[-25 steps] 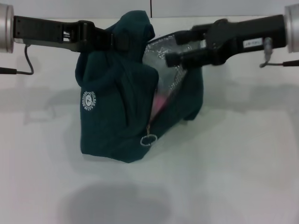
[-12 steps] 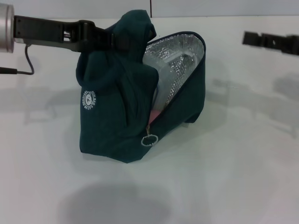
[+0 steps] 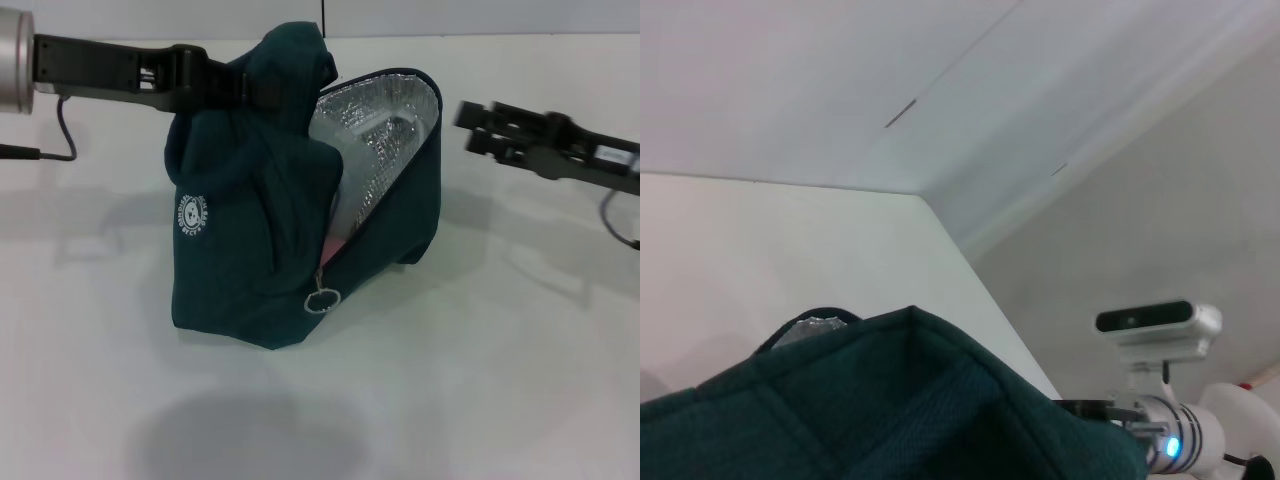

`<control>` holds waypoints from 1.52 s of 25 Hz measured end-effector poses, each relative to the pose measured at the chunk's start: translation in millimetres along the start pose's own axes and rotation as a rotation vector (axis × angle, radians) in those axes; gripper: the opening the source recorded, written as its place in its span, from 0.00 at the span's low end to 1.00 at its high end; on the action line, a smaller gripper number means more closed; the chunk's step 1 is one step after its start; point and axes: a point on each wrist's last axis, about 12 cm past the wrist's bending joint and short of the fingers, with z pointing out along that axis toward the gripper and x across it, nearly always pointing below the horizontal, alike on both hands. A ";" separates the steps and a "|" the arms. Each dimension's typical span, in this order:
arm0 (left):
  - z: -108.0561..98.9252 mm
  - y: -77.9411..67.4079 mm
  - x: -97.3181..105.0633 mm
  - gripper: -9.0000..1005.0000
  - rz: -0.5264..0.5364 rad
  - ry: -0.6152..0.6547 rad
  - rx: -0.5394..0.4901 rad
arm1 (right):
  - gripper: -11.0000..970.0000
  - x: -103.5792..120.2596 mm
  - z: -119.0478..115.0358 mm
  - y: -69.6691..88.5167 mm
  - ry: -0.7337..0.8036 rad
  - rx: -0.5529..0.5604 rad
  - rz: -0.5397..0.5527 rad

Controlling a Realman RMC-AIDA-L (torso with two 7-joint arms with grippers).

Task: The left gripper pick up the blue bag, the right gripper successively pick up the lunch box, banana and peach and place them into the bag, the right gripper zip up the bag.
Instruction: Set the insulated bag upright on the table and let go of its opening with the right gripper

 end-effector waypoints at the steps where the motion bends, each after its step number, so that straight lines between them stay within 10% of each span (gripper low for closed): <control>1: 0.7 -0.7 -1.0 0.04 0.004 0.002 0.002 | 0.77 -0.6 5.5 0.4 0.004 0.000 0.003; 12: 3.7 -1.5 -1.5 0.04 0.008 0.013 0.006 | 0.73 3.4 40.3 1.6 0.096 0.028 -0.079; 33: 3.5 -1.8 -1.5 0.04 0.011 0.013 0.008 | 0.06 7.2 33.4 1.4 0.070 0.000 -0.055; 38: 3.4 -2.2 -1.2 0.04 0.012 0.016 0.010 | 0.05 18.2 17.0 -1.1 0.055 -0.032 -0.036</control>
